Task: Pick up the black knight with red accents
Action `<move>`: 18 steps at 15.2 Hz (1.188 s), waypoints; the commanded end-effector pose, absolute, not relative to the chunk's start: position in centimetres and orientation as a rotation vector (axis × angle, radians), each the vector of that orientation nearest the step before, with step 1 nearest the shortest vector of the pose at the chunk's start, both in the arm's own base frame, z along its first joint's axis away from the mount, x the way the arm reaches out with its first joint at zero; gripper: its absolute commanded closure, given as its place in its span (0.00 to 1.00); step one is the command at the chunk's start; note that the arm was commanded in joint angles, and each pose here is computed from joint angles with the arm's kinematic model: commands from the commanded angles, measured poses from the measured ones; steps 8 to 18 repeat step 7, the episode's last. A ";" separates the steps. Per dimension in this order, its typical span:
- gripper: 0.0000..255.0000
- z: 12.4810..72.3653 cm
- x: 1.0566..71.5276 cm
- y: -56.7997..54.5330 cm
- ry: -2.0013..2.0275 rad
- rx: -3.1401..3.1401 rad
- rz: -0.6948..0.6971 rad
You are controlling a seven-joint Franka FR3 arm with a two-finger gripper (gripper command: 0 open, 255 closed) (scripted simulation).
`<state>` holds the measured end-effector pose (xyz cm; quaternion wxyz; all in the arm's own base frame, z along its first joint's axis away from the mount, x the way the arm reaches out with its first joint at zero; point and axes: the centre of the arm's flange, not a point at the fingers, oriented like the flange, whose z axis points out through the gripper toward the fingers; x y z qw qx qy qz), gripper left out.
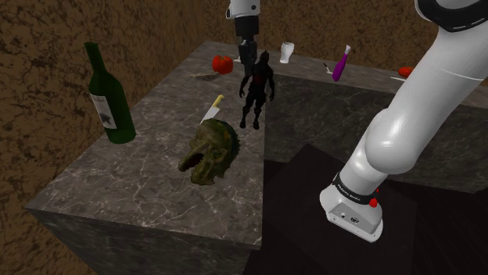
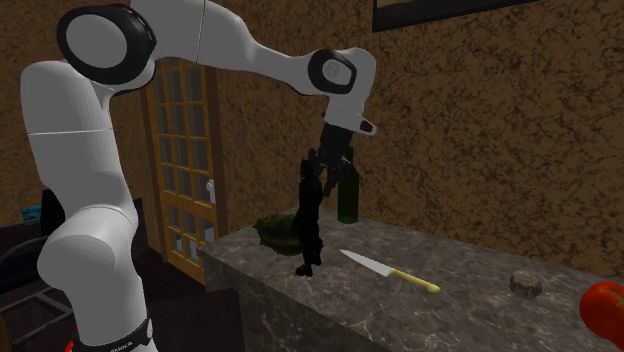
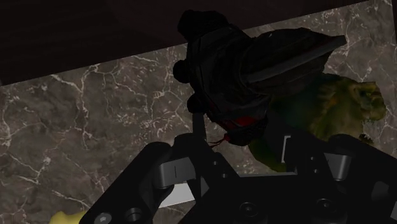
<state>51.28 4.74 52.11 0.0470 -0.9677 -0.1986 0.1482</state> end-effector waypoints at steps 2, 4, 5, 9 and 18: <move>1.00 53.8 51.2 4.8 -0.606 -2.952 0.452; 1.00 54.8 51.2 4.8 -0.606 -2.952 0.452; 1.00 55.4 51.2 4.8 -0.606 -2.952 0.452; 1.00 55.5 51.2 4.8 -0.606 -2.952 0.452; 1.00 55.5 51.2 4.8 -0.606 -2.952 0.452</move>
